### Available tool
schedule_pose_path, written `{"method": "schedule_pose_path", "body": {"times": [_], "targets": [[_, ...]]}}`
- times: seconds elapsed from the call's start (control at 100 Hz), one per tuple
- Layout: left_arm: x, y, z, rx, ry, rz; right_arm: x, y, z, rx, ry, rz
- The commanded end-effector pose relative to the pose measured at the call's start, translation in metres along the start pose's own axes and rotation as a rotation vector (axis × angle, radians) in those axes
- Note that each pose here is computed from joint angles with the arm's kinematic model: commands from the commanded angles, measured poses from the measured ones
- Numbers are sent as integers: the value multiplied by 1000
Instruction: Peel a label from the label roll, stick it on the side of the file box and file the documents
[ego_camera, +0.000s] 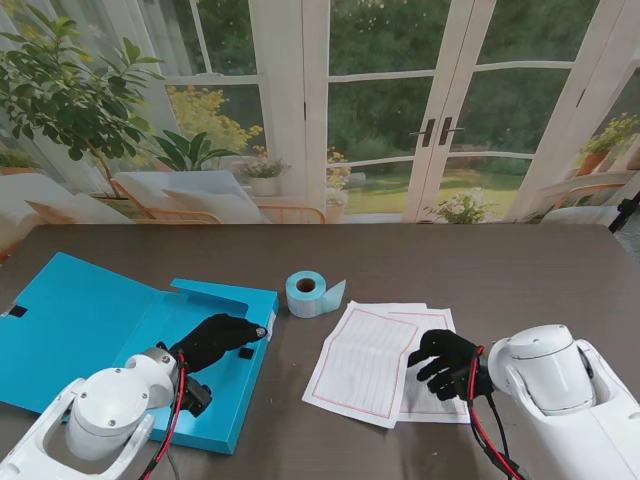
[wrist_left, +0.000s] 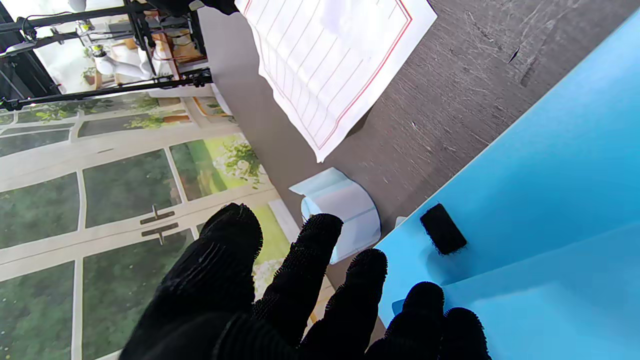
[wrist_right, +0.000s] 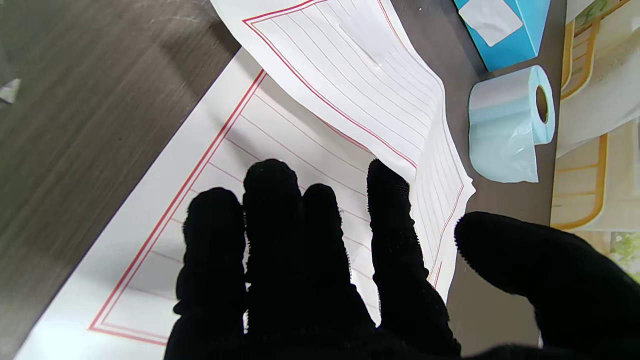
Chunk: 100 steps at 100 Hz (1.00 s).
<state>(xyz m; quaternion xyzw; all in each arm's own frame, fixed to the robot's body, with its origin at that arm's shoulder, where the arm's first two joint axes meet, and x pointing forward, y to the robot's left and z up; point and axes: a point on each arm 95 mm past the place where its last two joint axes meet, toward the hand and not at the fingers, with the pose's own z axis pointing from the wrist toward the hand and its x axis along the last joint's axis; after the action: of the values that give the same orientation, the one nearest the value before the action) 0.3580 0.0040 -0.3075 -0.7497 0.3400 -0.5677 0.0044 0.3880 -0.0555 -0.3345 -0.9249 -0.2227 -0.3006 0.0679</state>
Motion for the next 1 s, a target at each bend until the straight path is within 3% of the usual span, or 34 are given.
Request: {"method": "schedule_pose_path", "body": {"times": [0.0, 0.19, 0.47, 0.71, 0.99], "targets": [[0, 3, -1, -19, -2, -6, 1, -8, 5, 40, 11, 3], [0, 3, -2, -21, -3, -9, 7, -19, 13, 64, 29, 43], [0, 2, -2, -26, -2, -10, 21, -38, 28, 39, 26, 64], [-1, 2, -2, -23, -4, -9, 28, -59, 43, -56, 16, 41], [-2, 3, -4, -18, -12, -10, 27, -60, 43, -123, 70, 4]]}}
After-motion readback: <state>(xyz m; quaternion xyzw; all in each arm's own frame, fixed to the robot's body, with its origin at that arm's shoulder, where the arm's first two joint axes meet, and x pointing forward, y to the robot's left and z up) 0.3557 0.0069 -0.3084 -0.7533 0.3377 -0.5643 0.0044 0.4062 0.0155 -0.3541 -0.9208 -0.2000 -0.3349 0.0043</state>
